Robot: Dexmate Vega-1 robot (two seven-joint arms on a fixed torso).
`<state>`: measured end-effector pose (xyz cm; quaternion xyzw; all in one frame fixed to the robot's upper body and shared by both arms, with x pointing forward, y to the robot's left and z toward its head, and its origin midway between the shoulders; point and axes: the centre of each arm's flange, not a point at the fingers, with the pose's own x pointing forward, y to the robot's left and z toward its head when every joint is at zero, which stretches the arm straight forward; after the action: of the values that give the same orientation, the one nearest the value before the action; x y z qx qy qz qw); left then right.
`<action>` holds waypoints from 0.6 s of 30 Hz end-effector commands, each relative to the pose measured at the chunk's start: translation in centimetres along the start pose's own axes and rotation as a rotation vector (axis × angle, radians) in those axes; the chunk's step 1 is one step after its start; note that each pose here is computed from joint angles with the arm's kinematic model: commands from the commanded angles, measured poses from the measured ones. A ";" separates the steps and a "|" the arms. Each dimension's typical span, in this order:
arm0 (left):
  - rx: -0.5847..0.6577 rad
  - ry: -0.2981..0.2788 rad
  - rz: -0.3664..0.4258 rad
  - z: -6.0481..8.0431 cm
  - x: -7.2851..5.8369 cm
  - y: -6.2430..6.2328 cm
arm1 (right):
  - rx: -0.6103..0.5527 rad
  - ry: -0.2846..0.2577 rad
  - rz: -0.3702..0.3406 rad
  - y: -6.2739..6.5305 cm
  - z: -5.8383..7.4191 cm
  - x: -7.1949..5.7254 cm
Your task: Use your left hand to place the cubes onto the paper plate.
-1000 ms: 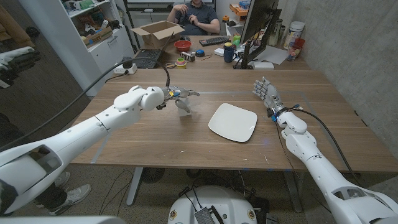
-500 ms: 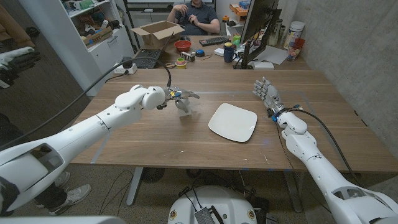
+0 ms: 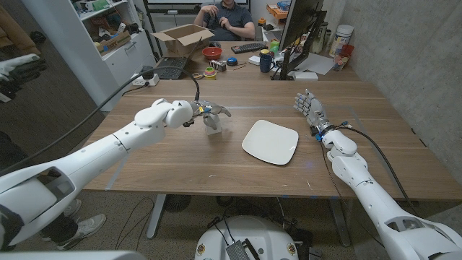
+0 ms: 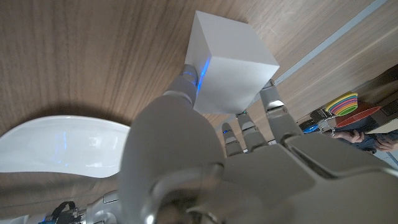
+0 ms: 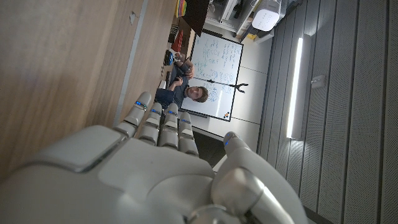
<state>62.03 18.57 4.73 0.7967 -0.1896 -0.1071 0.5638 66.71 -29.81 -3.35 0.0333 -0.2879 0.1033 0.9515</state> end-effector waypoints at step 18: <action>0.001 0.049 0.059 -0.1 -0.3 0.3 | -0.012 -0.012 -0.006 0.0 0.2 -0.1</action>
<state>61.97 18.61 4.85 0.7952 -0.1901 -0.0905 0.5686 66.56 -29.85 -3.28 0.0330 -0.2919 0.0997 0.9507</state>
